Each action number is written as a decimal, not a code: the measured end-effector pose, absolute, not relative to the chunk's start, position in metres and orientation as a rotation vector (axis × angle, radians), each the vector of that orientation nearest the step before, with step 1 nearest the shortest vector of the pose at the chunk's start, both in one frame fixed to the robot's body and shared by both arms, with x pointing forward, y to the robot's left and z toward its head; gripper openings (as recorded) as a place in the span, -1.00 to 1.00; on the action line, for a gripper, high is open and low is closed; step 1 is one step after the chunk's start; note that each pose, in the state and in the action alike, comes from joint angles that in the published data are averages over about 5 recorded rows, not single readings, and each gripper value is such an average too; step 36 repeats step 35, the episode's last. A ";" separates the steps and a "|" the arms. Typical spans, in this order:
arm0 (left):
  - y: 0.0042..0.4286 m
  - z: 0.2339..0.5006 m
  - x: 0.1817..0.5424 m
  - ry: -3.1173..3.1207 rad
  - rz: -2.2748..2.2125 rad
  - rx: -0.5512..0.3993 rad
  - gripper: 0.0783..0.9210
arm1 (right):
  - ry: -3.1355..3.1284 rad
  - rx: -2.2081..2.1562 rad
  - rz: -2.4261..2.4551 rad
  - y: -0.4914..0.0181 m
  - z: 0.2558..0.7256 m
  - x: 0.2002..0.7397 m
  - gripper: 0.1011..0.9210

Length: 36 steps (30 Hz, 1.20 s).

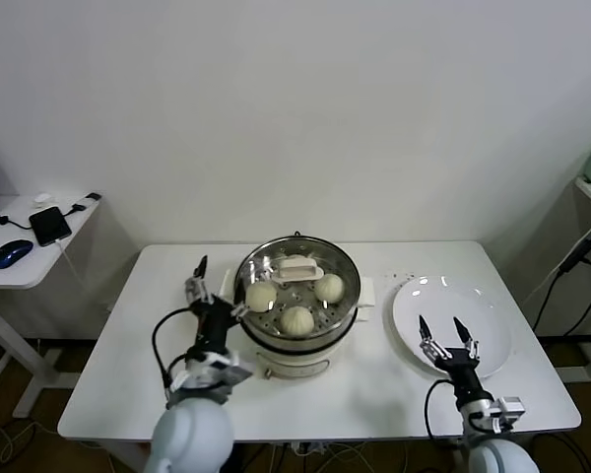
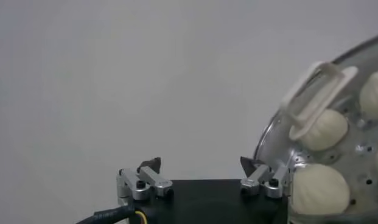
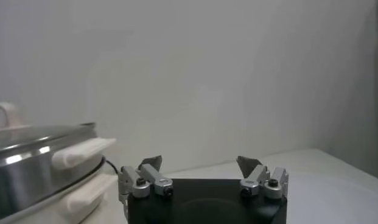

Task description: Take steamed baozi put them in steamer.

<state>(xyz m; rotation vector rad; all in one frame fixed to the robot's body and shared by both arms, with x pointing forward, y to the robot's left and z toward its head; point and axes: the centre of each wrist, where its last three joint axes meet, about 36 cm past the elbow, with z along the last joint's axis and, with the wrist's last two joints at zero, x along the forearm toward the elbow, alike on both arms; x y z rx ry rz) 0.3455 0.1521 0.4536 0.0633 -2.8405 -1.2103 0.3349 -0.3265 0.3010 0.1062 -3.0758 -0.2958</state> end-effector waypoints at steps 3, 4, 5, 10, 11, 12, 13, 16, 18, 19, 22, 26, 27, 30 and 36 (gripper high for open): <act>0.171 0.441 0.337 -2.913 -1.018 0.057 0.77 | -3.067 0.103 -0.284 -0.324 0.300 0.329 0.76; 0.176 0.437 0.334 -2.930 -0.955 0.057 0.77 | -3.064 0.101 -0.281 -0.323 0.300 0.327 0.76; 0.181 0.432 0.330 -2.942 -0.893 0.058 0.77 | -3.061 0.100 -0.278 -0.323 0.300 0.325 0.76; 0.198 0.413 0.310 -2.951 -0.647 0.059 0.77 | -3.046 0.098 -0.271 -0.320 0.300 0.313 0.76; 0.200 0.410 0.305 -2.946 -0.608 0.058 0.77 | -3.044 0.100 -0.269 -0.320 0.300 0.311 0.76; 0.202 0.407 0.301 -2.940 -0.572 0.057 0.77 | -3.042 0.102 -0.268 -0.319 0.300 0.309 0.76; 0.203 0.405 0.297 -2.934 -0.539 0.055 0.77 | -3.040 0.104 -0.266 -0.319 0.300 0.307 0.76; 0.206 0.400 0.286 -2.919 -0.459 0.050 0.77 | -3.034 0.109 -0.255 -0.317 0.302 0.301 0.76; 0.207 0.397 0.279 -2.911 -0.416 0.048 0.77 | -3.031 0.111 -0.245 -0.316 0.303 0.298 0.76; 0.208 0.396 0.276 -2.907 -0.398 0.047 0.77 | -3.031 0.112 -0.238 -0.315 0.304 0.297 0.76; 0.209 0.394 0.268 -2.898 -0.356 0.046 0.77 | -3.030 0.116 -0.219 -0.315 0.307 0.294 0.76; 0.212 0.390 0.259 -2.889 -0.317 0.050 0.77 | -3.024 0.120 -0.196 -0.315 0.309 0.291 0.76; 0.212 0.389 0.257 -2.888 -0.309 0.052 0.77 | -3.022 0.122 -0.191 -0.315 0.310 0.290 0.76; 0.214 0.388 0.252 -2.889 -0.289 0.054 0.77 | -3.019 0.131 -0.179 -0.314 0.312 0.289 0.76; 0.214 0.387 0.246 -2.895 -0.270 0.049 0.77 | -3.015 0.150 -0.166 -0.312 0.314 0.287 0.76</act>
